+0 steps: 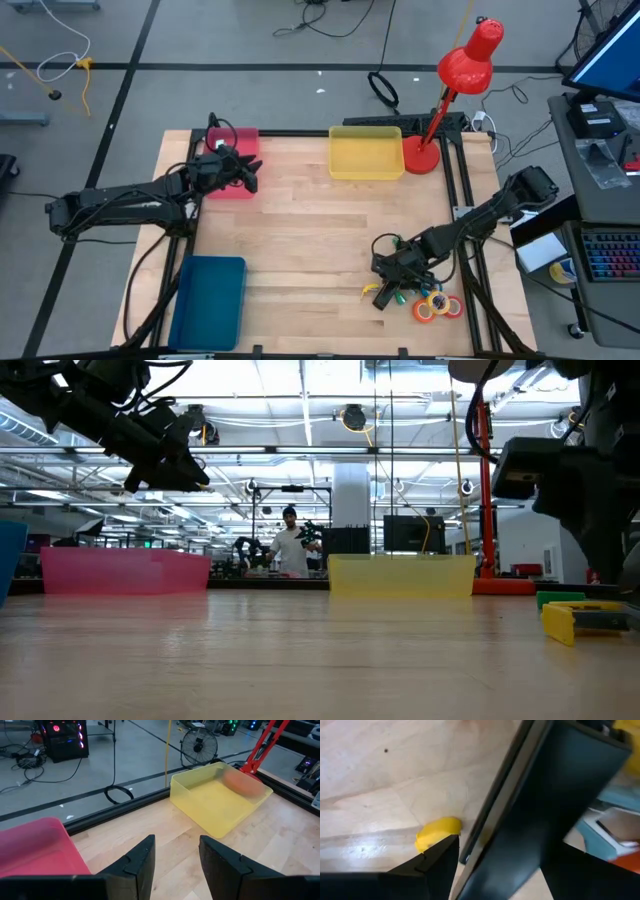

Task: Pick and place Stapler, Stapler remover, tape
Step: Put the black stapler into the red bin

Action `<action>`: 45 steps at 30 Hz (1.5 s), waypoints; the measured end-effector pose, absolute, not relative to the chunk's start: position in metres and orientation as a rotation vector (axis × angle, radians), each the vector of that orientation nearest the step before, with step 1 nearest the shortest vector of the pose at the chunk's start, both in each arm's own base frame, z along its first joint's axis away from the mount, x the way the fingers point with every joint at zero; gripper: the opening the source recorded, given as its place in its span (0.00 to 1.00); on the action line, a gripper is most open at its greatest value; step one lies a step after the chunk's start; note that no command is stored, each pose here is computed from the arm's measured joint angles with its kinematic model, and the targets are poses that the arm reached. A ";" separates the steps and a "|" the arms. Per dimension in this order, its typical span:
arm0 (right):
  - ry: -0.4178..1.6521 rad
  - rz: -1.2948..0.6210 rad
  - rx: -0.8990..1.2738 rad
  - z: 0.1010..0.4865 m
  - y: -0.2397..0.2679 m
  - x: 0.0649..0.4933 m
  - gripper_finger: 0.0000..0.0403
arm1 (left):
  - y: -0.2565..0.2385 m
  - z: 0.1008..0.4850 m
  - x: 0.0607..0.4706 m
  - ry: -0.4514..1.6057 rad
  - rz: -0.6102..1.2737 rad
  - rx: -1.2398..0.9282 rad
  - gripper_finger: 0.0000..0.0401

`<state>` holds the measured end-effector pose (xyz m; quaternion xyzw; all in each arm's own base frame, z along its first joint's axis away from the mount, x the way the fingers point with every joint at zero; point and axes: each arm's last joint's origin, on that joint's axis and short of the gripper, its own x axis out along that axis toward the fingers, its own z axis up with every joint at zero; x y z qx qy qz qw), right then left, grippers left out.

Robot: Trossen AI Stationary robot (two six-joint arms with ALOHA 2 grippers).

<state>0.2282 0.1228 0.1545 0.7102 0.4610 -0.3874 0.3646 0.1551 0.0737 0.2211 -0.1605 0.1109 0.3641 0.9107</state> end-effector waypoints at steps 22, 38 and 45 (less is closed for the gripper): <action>1.017 -0.839 1.744 0.175 0.116 0.225 0.32 | 0.074 0.224 0.156 0.194 0.742 -0.351 0.38; 0.736 -0.483 1.390 0.219 0.071 0.233 0.32 | 0.053 0.251 0.170 -0.026 0.319 -0.285 0.38; 0.633 -0.393 1.122 0.226 0.037 0.248 0.32 | 0.037 0.261 0.177 -0.045 0.248 -0.288 0.38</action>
